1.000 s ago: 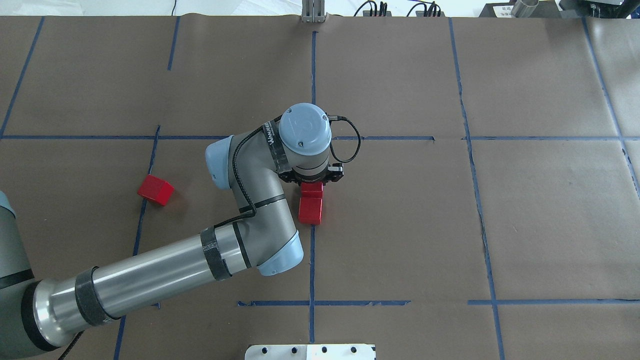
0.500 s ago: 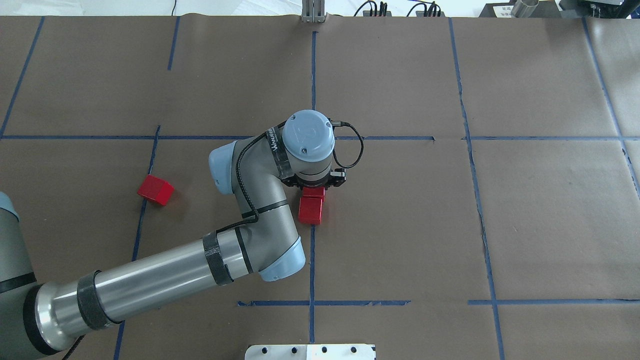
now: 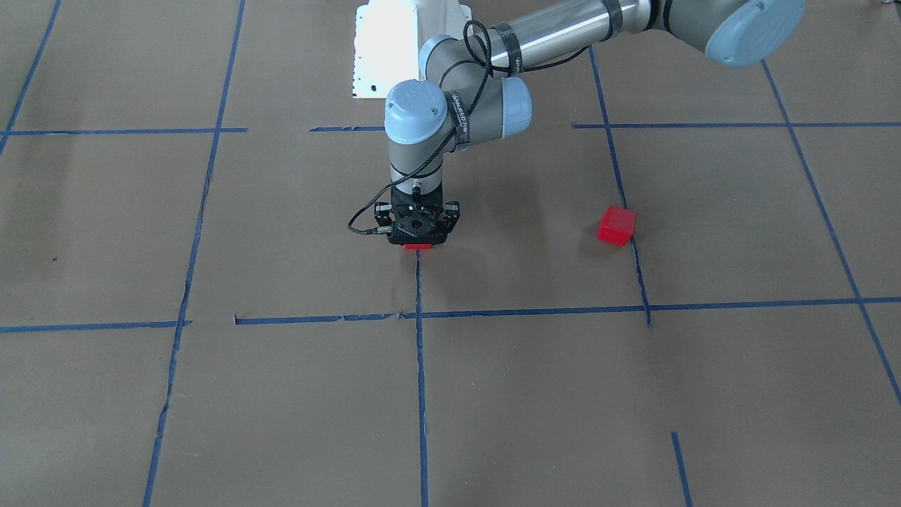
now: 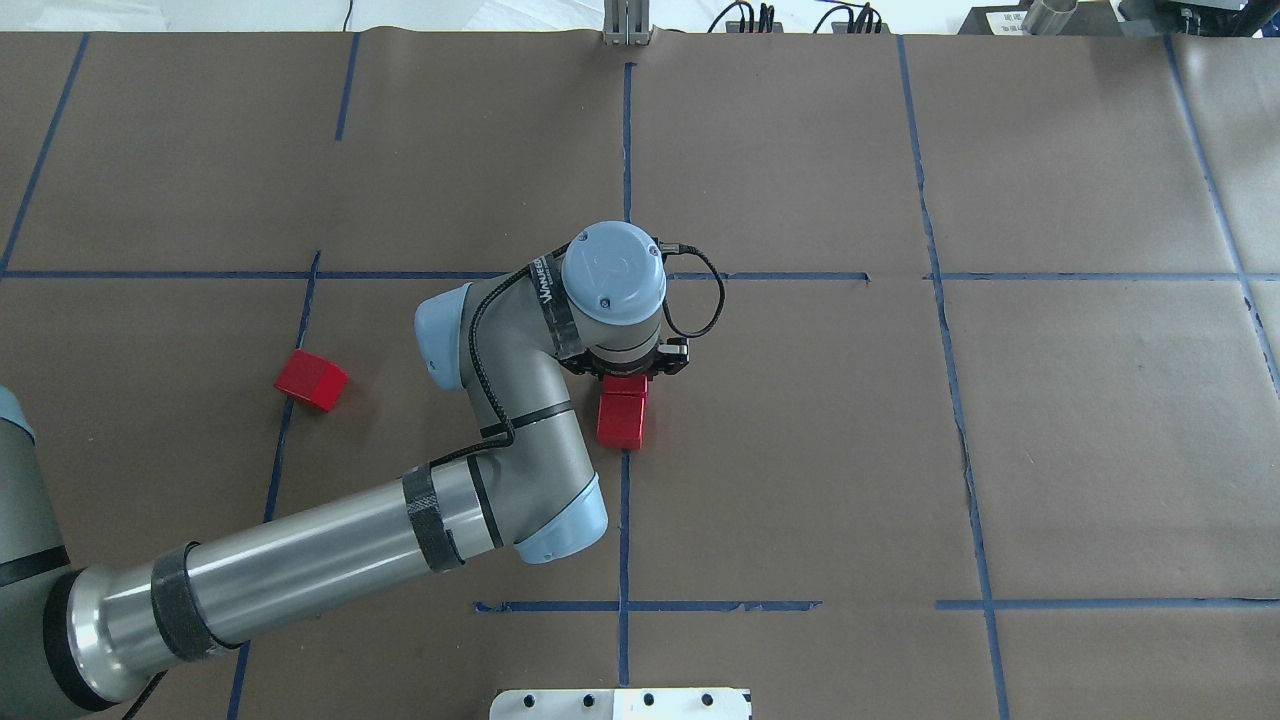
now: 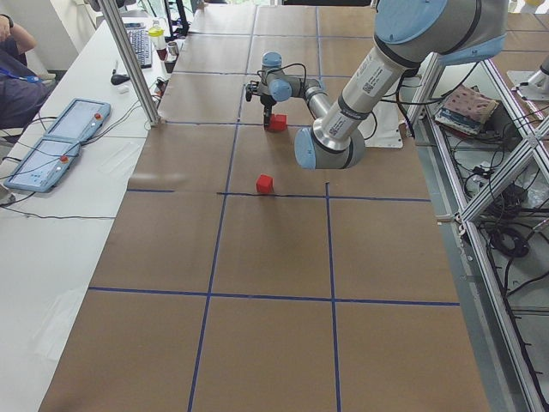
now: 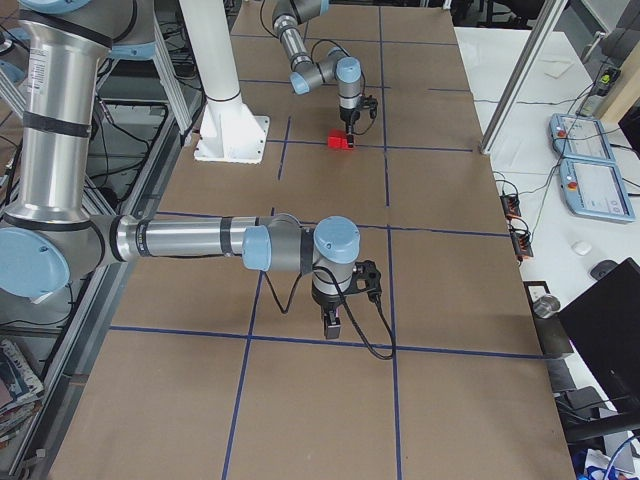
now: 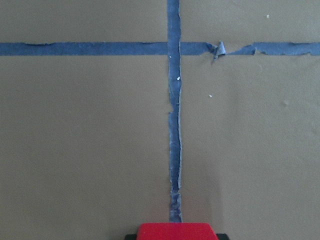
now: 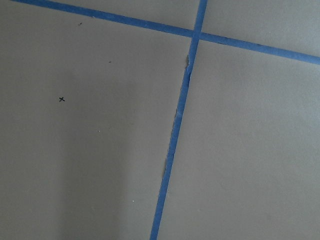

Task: Form red blocks into L shape at center
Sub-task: 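Lower the cube just beyond the placed cube, farther from the robot, then open the left gripper and lift it away from the cubes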

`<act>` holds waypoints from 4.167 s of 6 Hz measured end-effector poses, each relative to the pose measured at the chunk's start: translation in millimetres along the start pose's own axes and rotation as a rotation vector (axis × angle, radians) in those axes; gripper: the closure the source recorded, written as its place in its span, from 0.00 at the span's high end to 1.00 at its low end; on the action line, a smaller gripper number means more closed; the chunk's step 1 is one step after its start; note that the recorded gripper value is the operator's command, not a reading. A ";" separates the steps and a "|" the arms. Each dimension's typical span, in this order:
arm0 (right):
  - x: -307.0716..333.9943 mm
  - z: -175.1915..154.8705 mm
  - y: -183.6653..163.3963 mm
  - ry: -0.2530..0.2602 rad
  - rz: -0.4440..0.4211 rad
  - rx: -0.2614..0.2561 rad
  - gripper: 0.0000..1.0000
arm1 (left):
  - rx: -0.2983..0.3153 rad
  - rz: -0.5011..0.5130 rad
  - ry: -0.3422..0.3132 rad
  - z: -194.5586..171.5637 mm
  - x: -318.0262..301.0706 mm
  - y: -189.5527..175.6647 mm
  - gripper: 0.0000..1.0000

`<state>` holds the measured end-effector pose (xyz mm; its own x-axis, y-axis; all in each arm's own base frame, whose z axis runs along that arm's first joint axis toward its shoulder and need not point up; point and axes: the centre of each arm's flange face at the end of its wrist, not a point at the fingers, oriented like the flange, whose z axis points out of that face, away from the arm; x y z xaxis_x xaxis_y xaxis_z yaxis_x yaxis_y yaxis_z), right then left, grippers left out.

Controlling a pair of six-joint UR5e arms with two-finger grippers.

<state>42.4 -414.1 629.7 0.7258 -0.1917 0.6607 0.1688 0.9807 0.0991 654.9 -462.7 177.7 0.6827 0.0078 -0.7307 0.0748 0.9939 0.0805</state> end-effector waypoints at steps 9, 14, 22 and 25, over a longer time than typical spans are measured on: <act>0.0 0.1 0.0 0.001 0.000 0.000 1.00 | -0.003 0.014 0.003 0.1 -2.1 1.2 0.41; 0.1 0.2 0.0 0.001 0.000 -0.001 1.00 | -0.007 0.014 0.005 0.5 -2.3 1.8 0.97; -1.0 -1.4 -1.0 0.000 -0.003 0.003 1.00 | -0.012 0.080 0.058 -73.7 -27.2 -39.3 1.00; -2.2 -2.7 -1.4 0.001 -0.012 0.006 1.00 | -0.072 0.089 0.122 -129.7 -168.2 -83.3 1.00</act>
<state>42.4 -415.1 626.1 0.7244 -0.2032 0.6588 0.1734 0.9786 0.1112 439.5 -532.6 205.9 0.5909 0.1047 -0.7999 -0.0375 0.9940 0.1024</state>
